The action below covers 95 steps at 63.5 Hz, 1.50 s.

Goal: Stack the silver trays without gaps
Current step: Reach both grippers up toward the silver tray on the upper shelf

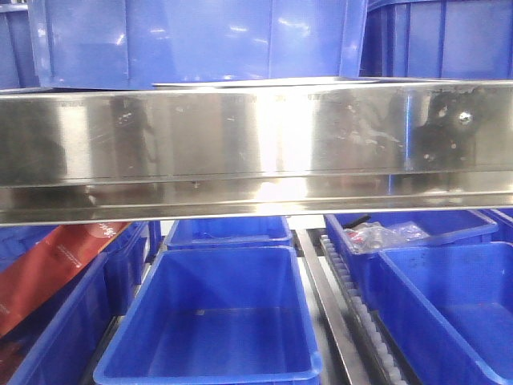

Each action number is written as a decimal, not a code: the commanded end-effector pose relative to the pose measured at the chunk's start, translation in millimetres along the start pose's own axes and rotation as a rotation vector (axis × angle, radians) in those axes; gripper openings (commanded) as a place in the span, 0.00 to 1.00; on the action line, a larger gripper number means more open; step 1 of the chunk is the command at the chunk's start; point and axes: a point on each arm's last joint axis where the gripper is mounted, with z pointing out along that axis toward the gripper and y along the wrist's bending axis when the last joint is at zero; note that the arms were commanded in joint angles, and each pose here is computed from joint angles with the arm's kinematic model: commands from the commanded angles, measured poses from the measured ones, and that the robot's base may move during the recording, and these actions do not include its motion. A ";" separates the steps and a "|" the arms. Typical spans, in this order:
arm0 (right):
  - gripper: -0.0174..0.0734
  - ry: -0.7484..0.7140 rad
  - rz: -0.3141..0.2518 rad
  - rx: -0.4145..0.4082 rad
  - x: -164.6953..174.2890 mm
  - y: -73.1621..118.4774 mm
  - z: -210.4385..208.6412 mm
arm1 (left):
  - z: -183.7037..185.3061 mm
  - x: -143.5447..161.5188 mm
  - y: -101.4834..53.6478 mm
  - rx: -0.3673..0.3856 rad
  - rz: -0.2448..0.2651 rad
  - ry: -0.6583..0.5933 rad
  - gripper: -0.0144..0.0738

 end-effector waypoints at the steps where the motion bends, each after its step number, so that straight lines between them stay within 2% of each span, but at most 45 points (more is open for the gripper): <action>1: 0.11 -0.019 -0.009 0.003 -1.7 -0.2 -0.3 | -0.4 -2.2 0.0 -0.001 -0.003 -0.019 0.15; 62: 0.11 -0.019 -0.009 0.003 -1.7 -0.2 -0.3 | -0.4 -2.2 0.0 -0.001 -0.003 -0.019 0.15; 67: 0.11 -0.039 -0.010 0.003 -3.5 -0.1 -0.3 | -0.6 -5.6 -0.3 0.002 -0.003 -0.057 0.15; 73: 0.11 -0.114 -0.010 0.003 -10.2 -0.1 -0.8 | -1.5 -14.8 -0.9 0.010 -0.007 -0.158 0.15; 81: 0.11 -0.242 -0.010 0.002 -21.7 0.0 -2.9 | -3.7 -25.3 -0.4 0.016 -0.095 -0.253 0.15; 85: 0.11 -0.311 -0.010 0.002 -27.7 0.1 -4.6 | -7.7 -41.8 -0.2 0.018 -0.089 -0.305 0.15; 88: 0.11 -0.327 0.019 -0.003 -29.2 0.1 -5.1 | -11.6 -55.0 -0.1 0.019 -0.089 -0.344 0.15; 93: 0.11 -0.380 0.027 -0.011 -51.9 2.0 -11.8 | -23.3 -86.8 0.3 0.022 -0.083 -0.436 0.15; 95: 0.11 -0.393 0.027 -0.014 -61.4 2.9 -15.1 | -28.4 -98.1 0.3 0.019 -0.062 -0.458 0.15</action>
